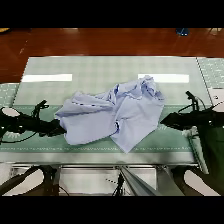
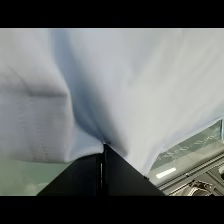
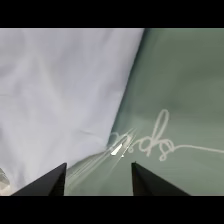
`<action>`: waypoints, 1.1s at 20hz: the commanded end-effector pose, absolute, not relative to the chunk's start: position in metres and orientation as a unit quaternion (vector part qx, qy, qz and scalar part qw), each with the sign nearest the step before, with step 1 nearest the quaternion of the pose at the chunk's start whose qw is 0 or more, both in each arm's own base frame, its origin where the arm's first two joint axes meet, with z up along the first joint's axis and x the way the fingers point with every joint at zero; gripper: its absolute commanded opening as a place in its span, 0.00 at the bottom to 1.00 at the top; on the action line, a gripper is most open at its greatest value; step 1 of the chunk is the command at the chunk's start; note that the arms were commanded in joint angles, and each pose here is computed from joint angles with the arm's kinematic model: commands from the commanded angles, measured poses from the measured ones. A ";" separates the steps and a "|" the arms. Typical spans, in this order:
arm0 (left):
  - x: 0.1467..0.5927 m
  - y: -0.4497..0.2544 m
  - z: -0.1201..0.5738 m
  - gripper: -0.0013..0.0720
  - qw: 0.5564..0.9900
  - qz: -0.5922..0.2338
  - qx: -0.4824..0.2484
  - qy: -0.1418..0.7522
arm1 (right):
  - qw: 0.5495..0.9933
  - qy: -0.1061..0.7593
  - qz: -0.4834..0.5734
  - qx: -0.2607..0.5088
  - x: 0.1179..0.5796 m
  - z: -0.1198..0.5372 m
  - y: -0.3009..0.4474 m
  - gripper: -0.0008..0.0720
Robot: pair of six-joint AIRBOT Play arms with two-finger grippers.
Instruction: Fold the shirts.
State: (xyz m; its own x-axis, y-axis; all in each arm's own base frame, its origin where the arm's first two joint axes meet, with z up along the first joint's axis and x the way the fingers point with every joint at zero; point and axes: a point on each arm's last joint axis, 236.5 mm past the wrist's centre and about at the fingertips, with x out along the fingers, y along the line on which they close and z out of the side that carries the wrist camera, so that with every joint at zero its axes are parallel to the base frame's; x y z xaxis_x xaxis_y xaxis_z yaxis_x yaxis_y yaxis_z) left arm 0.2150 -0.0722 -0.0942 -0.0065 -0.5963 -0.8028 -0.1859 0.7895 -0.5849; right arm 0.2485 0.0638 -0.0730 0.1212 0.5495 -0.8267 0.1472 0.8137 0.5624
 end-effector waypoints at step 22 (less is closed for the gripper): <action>0.342 -0.083 0.343 0.05 0.937 -0.274 -0.126 0.175 | 0.949 0.169 0.191 0.185 0.340 0.281 0.099 0.05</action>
State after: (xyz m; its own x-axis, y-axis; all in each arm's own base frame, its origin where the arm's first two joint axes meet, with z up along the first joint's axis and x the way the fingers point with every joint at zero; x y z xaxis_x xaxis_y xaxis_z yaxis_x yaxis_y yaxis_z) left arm 0.3650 -0.0728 0.2144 0.6427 -0.5943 -0.4835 0.3697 0.7933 -0.4836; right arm 0.3595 0.1173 0.1343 0.6958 0.4681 -0.5447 -0.1832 0.8490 0.4956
